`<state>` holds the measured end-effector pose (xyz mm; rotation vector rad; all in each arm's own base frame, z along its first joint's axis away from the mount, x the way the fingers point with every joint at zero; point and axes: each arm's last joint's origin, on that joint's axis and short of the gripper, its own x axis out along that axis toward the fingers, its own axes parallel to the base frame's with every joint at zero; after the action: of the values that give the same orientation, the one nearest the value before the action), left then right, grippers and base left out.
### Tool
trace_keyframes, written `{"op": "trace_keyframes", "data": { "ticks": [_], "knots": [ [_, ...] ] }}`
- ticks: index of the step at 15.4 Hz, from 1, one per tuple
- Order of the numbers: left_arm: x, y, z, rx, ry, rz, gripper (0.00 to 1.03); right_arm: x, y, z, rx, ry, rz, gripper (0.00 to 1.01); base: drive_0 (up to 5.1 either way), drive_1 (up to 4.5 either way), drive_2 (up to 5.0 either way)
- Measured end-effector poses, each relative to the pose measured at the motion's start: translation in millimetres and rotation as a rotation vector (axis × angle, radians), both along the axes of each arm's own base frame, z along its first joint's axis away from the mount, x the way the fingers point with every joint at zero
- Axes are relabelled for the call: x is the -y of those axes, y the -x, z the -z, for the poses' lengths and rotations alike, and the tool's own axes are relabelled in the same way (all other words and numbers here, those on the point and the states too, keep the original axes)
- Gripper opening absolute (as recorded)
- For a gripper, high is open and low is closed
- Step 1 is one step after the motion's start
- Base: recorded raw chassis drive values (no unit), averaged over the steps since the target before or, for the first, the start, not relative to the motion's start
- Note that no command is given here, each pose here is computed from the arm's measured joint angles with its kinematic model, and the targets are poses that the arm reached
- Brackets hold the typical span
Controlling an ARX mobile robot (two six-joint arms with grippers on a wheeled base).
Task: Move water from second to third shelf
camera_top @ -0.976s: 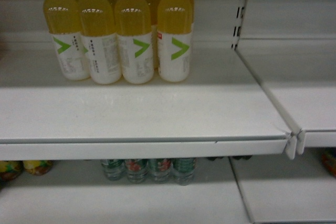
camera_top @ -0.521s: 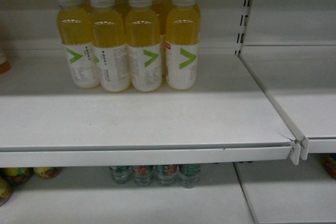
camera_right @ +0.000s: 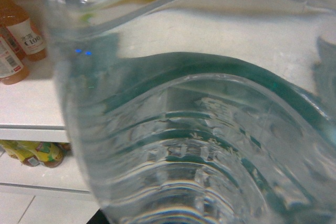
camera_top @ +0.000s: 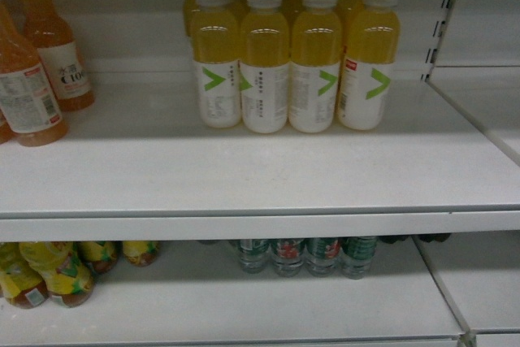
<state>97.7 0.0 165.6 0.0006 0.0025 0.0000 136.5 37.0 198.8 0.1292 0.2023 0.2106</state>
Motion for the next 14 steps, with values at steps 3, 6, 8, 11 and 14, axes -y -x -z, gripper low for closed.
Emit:
{"op": "trace_keyframes", "data": {
  "ticks": [3, 6, 8, 11, 14],
  "knots": [
    [0.0, 0.0, 0.0, 0.0, 0.0, 0.0, 0.98, 0.0, 0.0, 0.1, -0.001, 0.0, -0.001, 0.39, 0.0, 0.0, 0.0],
    [0.0, 0.0, -0.1, 0.001, 0.0, 0.0, 0.98, 0.0, 0.0, -0.1, 0.001, -0.001, -0.001, 0.39, 0.0, 0.0, 0.0],
    [0.0, 0.0, 0.0, 0.0, 0.0, 0.0, 0.98, -0.1, 0.0, -0.1, 0.001, -0.001, -0.002, 0.39, 0.0, 0.0, 0.0],
    [0.0, 0.0, -0.1, 0.001, 0.0, 0.0, 0.98, -0.1, 0.0, -0.1, 0.001, -0.001, -0.003, 0.39, -5.0, 2.41, 2.4],
    [0.0, 0.0, 0.0, 0.0, 0.0, -0.001, 0.98, -0.1, 0.0, 0.0, 0.0, -0.001, -0.003, 0.39, -5.0, 2.41, 2.4]
  ]
}}
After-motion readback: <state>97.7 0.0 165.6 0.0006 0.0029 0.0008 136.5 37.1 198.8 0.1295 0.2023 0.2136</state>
